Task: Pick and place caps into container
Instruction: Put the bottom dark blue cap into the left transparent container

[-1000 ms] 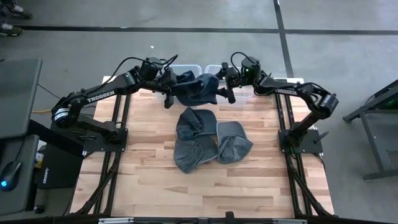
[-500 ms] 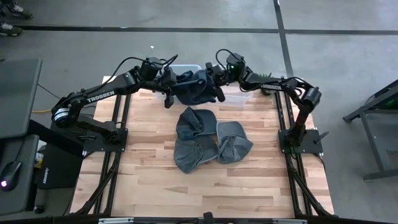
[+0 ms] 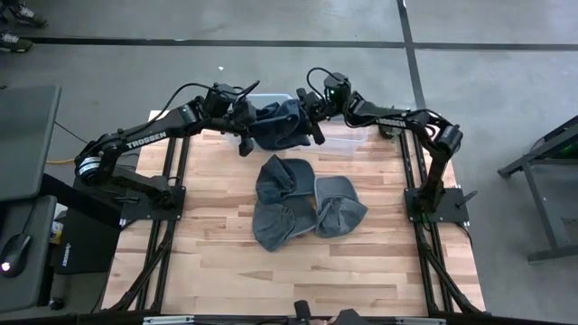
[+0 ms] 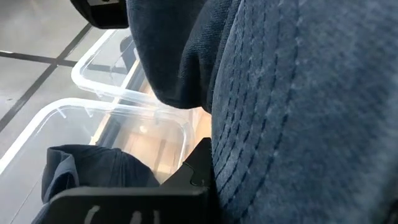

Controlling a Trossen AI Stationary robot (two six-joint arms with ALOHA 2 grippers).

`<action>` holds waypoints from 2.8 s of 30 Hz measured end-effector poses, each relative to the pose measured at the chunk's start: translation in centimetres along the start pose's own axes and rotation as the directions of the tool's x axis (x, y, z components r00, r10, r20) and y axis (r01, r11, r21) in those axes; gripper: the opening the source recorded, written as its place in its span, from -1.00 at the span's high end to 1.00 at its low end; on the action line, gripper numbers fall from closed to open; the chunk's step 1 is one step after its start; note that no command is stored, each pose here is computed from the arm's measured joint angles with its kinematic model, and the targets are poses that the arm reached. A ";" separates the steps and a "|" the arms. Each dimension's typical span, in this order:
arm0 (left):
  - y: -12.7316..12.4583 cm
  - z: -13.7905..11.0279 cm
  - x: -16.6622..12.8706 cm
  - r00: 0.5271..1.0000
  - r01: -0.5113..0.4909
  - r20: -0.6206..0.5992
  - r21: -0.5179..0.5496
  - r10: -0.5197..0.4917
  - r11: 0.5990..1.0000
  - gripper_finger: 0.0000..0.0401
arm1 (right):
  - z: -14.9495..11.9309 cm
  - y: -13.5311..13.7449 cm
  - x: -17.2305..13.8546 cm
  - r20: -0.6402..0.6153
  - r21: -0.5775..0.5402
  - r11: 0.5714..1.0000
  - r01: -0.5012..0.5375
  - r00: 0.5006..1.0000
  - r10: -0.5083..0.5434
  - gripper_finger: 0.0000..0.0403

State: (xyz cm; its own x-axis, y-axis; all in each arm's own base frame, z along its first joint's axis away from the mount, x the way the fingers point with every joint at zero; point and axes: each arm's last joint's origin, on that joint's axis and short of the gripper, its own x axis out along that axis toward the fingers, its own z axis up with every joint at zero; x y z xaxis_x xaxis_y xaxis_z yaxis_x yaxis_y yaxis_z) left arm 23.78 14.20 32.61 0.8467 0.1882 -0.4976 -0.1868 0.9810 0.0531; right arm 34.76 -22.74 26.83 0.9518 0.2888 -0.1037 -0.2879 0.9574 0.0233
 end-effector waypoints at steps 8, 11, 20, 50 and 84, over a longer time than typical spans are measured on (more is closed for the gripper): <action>0.1 0.0 0.0 0.999 -0.051 -0.011 -0.001 0.051 0.999 0.92 | 0.0 -0.3 -0.2 0.002 -0.006 0.999 0.036 0.999 -0.036 0.83; 0.2 0.1 0.0 0.998 -0.058 0.004 0.003 0.058 0.998 0.91 | 0.1 -0.4 -0.2 0.006 -0.018 0.997 0.076 0.997 -0.076 0.94; 0.1 0.3 -0.4 0.997 -0.071 0.011 0.048 0.070 0.996 0.69 | 1.1 -0.7 -0.2 0.033 0.040 0.992 0.123 0.992 -0.125 0.98; -1.7 1.6 -12.6 0.750 -0.643 0.172 -0.035 0.638 0.765 -0.26 | 5.7 -2.0 0.4 0.124 0.133 0.922 0.363 0.917 -0.379 1.00; -1.4 -5.5 -6.2 0.776 -0.618 0.061 0.273 0.628 0.737 -0.26 | 9.0 -4.6 1.7 -0.025 0.153 0.957 0.245 0.970 -0.244 1.00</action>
State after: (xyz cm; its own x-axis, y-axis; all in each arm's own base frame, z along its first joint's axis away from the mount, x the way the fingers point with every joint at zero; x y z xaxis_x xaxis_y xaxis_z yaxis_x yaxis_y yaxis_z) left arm 16.04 11.43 30.91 0.5703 0.7647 -0.3000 -0.5250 0.6202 0.5829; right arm 38.67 -26.57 35.46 0.9902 0.0464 -0.1313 -0.0265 0.9884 0.1493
